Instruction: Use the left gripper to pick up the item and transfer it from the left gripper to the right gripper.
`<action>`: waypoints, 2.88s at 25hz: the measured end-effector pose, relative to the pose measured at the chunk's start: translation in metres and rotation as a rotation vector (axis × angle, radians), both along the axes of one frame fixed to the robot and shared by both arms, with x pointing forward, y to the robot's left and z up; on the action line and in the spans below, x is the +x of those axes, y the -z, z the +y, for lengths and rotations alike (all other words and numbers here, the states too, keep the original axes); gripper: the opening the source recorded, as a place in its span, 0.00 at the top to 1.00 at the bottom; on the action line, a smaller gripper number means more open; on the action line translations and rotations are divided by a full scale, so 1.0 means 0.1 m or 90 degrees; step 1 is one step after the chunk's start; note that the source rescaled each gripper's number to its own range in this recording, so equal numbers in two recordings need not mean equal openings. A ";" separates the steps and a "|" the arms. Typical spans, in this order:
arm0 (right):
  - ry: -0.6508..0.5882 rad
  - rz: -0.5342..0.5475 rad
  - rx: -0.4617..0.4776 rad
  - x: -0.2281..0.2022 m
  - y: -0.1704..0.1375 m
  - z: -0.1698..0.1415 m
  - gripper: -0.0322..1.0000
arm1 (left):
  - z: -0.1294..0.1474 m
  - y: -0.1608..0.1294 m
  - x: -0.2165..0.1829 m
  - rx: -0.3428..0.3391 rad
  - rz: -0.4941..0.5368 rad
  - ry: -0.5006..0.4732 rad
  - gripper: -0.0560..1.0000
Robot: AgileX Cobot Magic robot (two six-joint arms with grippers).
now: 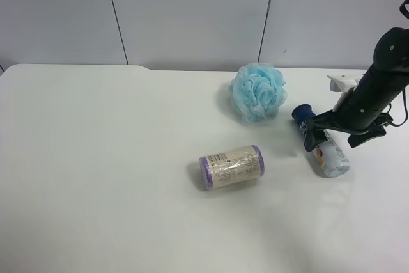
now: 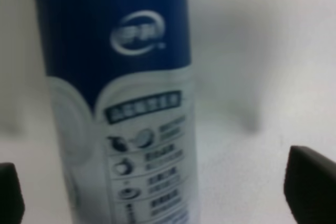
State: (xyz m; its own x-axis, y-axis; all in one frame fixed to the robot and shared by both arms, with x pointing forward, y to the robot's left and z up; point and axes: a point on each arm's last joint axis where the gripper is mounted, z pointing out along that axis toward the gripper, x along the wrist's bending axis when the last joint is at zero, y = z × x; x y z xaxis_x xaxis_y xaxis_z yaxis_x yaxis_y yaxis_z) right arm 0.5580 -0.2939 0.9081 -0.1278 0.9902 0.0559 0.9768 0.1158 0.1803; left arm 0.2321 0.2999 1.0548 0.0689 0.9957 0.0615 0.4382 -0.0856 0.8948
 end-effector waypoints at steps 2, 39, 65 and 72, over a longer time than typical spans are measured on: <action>0.000 -0.002 0.000 0.00 0.00 0.00 0.00 | 0.00 0.00 0.00 0.000 0.000 0.000 0.01; -0.012 -0.169 0.010 -0.52 -1.36 0.02 0.00 | 0.00 0.00 0.00 0.000 0.000 0.000 0.00; -0.070 -0.416 0.039 -2.36 -2.50 0.13 0.00 | 0.00 0.00 0.00 0.000 0.000 0.000 0.00; -0.058 -0.491 0.017 -2.85 -2.56 0.06 0.00 | 0.00 0.00 0.00 0.000 0.000 0.000 0.00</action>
State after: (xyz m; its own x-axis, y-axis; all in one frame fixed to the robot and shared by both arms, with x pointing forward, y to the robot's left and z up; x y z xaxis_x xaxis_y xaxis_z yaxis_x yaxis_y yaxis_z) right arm 0.2735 -0.2881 1.1645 -0.2216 0.9734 -0.0577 0.5610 0.1757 0.8089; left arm 0.2321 0.2999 1.0548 0.0690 0.9957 0.0617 0.4382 -0.0858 0.8948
